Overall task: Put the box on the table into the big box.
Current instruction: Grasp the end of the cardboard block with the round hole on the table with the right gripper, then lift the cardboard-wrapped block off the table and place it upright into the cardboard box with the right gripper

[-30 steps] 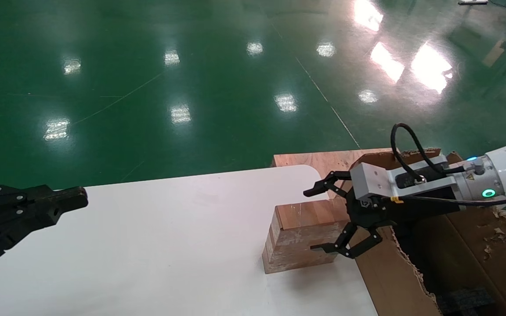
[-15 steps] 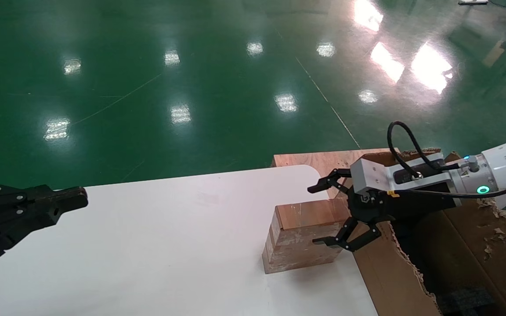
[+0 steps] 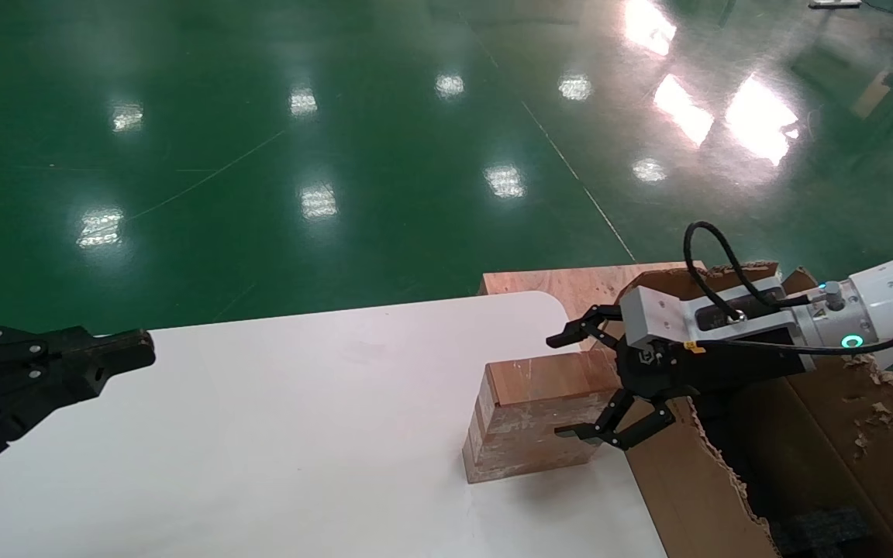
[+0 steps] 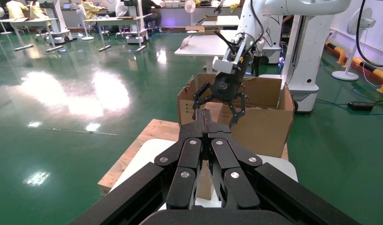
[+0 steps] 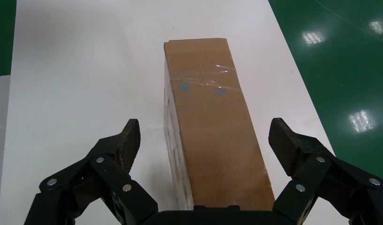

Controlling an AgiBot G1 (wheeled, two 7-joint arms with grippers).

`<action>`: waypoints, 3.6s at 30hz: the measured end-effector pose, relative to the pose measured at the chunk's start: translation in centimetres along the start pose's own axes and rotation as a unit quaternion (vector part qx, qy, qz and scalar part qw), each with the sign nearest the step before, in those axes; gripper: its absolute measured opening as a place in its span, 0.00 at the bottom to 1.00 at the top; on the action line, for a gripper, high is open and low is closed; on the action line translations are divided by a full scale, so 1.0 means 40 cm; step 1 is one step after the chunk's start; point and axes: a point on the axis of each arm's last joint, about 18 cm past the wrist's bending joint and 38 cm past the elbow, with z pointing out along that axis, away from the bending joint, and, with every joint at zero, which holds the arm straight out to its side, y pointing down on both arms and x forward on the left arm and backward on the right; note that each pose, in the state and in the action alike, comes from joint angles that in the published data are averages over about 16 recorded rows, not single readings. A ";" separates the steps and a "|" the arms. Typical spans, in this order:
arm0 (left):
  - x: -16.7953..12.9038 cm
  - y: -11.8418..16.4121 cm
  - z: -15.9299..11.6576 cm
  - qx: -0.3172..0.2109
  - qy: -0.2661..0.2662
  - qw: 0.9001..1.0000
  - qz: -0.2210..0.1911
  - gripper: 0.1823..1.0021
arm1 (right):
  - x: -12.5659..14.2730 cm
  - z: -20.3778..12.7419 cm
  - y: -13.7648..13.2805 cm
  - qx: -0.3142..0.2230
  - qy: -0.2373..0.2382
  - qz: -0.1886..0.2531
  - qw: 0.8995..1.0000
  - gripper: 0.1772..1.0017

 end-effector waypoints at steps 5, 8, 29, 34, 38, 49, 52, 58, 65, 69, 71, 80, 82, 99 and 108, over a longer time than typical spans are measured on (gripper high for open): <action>0.000 0.000 0.000 0.000 0.000 1.000 0.000 0.03 | 0.000 0.000 0.000 0.000 0.000 0.000 1.000 1.00; 0.000 0.000 0.000 0.000 0.000 1.000 0.000 0.05 | 0.000 0.000 0.000 0.000 0.000 0.000 1.000 1.00; 0.000 0.000 0.000 0.000 0.000 1.000 0.000 0.43 | 0.000 0.000 -0.002 0.000 0.000 -0.001 1.000 0.80; 0.000 0.000 0.000 0.000 0.000 1.000 0.000 0.54 | 0.000 0.001 -0.001 0.000 0.000 -0.001 1.000 0.68; 0.000 0.000 0.000 0.000 0.000 1.000 0.000 0.60 | 0.003 -0.007 -0.007 0.002 0.004 0.006 1.000 0.57; 0.000 0.000 0.000 0.000 0.000 1.000 0.000 0.53 | 0.028 -0.148 -0.098 0.039 0.060 0.052 0.996 0.40; 0.000 0.000 0.000 0.000 0.000 1.000 0.000 0.48 | 0.035 -0.225 -0.134 0.051 0.093 0.067 0.992 0.38; 0.000 0.000 0.000 0.000 0.000 1.000 0.000 0.35 | 0.026 -0.403 -0.176 0.061 0.183 0.096 0.977 0.38; 0.000 0.000 0.000 0.000 0.000 1.000 0.000 0.20 | -0.035 -0.587 -0.140 0.046 0.301 0.156 0.940 0.38; 0.000 0.000 0.000 0.000 0.000 1.000 0.000 0.12 | -0.090 -0.647 -0.082 0.027 0.351 0.206 0.913 0.38; 0.000 0.000 0.000 0.000 0.000 1.000 0.000 0.10 | -0.117 -0.666 -0.049 0.016 0.370 0.231 0.900 0.38; 0.000 0.000 0.000 0.000 0.000 1.000 0.000 0.02 | -0.205 -0.681 0.090 -0.020 0.420 0.317 0.850 0.38; 0.000 0.000 0.000 0.000 0.000 1.000 0.000 0.02 | -0.213 -0.679 0.115 -0.023 0.429 0.328 0.841 0.38; 0.000 0.000 0.000 0.000 0.000 1.000 0.000 0.01 | -0.234 -0.624 0.281 -0.049 0.468 0.396 0.789 0.38; 0.000 0.000 0.000 0.000 0.000 1.000 0.000 0.01 | -0.235 -0.572 0.330 -0.069 0.473 0.414 0.774 0.38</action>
